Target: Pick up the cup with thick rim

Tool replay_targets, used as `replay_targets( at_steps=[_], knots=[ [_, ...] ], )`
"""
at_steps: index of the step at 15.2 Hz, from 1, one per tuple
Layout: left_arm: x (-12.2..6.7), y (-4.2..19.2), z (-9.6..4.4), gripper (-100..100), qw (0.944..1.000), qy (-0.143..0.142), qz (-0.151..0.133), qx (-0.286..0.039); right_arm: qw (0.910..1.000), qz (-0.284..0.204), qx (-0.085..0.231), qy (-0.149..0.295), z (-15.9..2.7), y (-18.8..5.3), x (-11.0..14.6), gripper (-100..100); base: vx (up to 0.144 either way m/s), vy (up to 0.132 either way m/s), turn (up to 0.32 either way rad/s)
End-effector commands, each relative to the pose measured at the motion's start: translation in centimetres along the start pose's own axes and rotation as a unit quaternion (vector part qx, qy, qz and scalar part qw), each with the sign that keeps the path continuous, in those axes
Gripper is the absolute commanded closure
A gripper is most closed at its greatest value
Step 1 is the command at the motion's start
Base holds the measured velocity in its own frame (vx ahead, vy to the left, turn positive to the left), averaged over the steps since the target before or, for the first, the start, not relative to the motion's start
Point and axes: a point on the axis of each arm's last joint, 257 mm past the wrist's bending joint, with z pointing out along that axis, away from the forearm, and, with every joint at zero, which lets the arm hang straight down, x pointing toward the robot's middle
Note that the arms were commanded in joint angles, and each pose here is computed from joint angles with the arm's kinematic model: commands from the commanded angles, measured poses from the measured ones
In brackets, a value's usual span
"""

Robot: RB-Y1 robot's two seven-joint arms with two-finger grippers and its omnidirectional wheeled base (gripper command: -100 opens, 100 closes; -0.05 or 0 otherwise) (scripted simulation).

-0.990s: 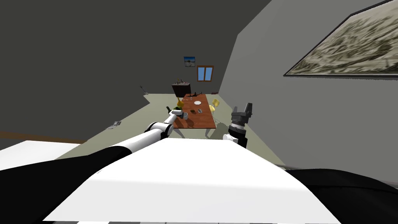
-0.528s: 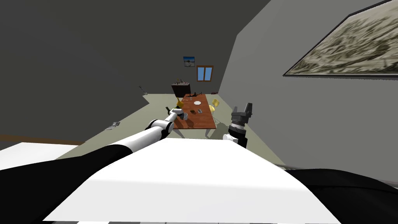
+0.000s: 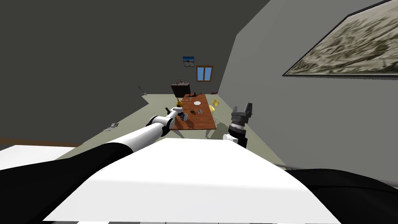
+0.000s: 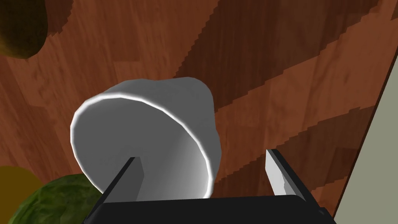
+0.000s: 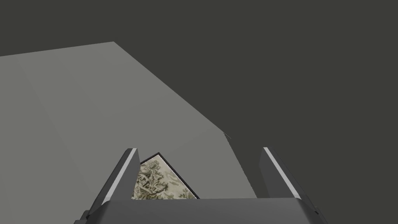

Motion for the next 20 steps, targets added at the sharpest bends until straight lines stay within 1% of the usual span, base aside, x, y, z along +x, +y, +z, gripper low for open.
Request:
replay_targets(
  at_steps=[1, 2, 3, 5, 6, 7, 8, 9, 11, 14, 15, 16, 20],
  knots=[
    [0.4, 0.9, -0.4, -100, 0.9997, 0.003, -0.003, -0.026, 1.0, 0.0, 0.0, 0.0, 0.0, 0.0, 0.0, 0, 0.024, 0.016, -0.014],
    [0.7, 1.3, -0.7, -100, 0.9992, 0.005, -0.005, -0.039, 1.0, 0.0, 0.0, 0.0, 0.0, 0.0, 0.0, 0, 0.036, 0.019, -0.02],
    [0.7, 1.4, -0.6, -100, 0.9992, 0.005, -0.005, -0.04, 1.0, 0.0, 0.0, 0.0, 0.0, 0.0, 0.0, 0, 0.037, 0.019, -0.016],
    [1.1, 2.1, -1.0, -100, 0.9981, 0.007, -0.008, -0.061, 1.0, 0.0, 0.0, 0.0, 0.0, 0.0, 0.0, 0, 0.033, 0.021, -0.011],
    [1.1, 2.1, -1.0, -100, 0.9981, 0.007, -0.008, -0.061, 1.0, 0.0, 0.0, 0.0, 0.0, 0.0, 0.0, 0, 0.025, 0.019, -0.007],
    [1.2, 2.5, -1.2, -100, 0.9975, 0.008, -0.008, -0.069, 1.0, 0.0, 0.0, 0.0, 0.0, 0.0, 0.0, 0, 0.024, 0.016, -0.008],
    [1.1, 2.1, -1.1, -100, 0.9981, 0.007, -0.008, -0.061, 1.0, 0.0, 0.0, 0.0, 0.0, 0.0, 0.0, 0, 0.017, 0.01, -0.004],
    [1.1, 3.0, -0.1, -100, 0.998, 0.007, -0.008, -0.062, 1.0, 0.0, 0.0, 0.0, 0.0, 0.0, 0.0, 0, 0.025, 0.006, -0.011],
    [1.1, 3.0, -0.1, -100, 0.998, 0.007, -0.008, -0.062, 1.0, 0.0, 0.0, 0.0, 0.0, 0.0, 0.0, 0, 0.029, 0.004, -0.004],
    [1.1, 3.6, 0.7, -100, 0.998, 0.007, -0.009, -0.062, 1.0, 0.0, 0.0, 0.0, 0.0, 0.0, 0.0, 0, 0.019, -0.001, -0.004],
    [1.1, 3.5, 0.4, -100, 0.998, 0.007, -0.009, -0.063, 1.0, 0.0, 0.0, 0.0, 0.0, 0.0, 0.0, 0, 0.01, 0.0, -0.001],
    [1.1, 3.5, 0.5, 100, 0.998, 0.007, -0.009, -0.062, 1.0, 0.0, 0.0, 0.0, 0.0, 0.0, 0.0, 0, 0.0, 0.0, 0.0],
    [1.1, 3.5, 0.5, 100, 0.9979, 0.007, -0.009, -0.063, 1.0, 0.0, 0.0, 0.0, 0.0, 0.0, 0.0, 0, 0.0, 0.0, 0.0]
  ],
)
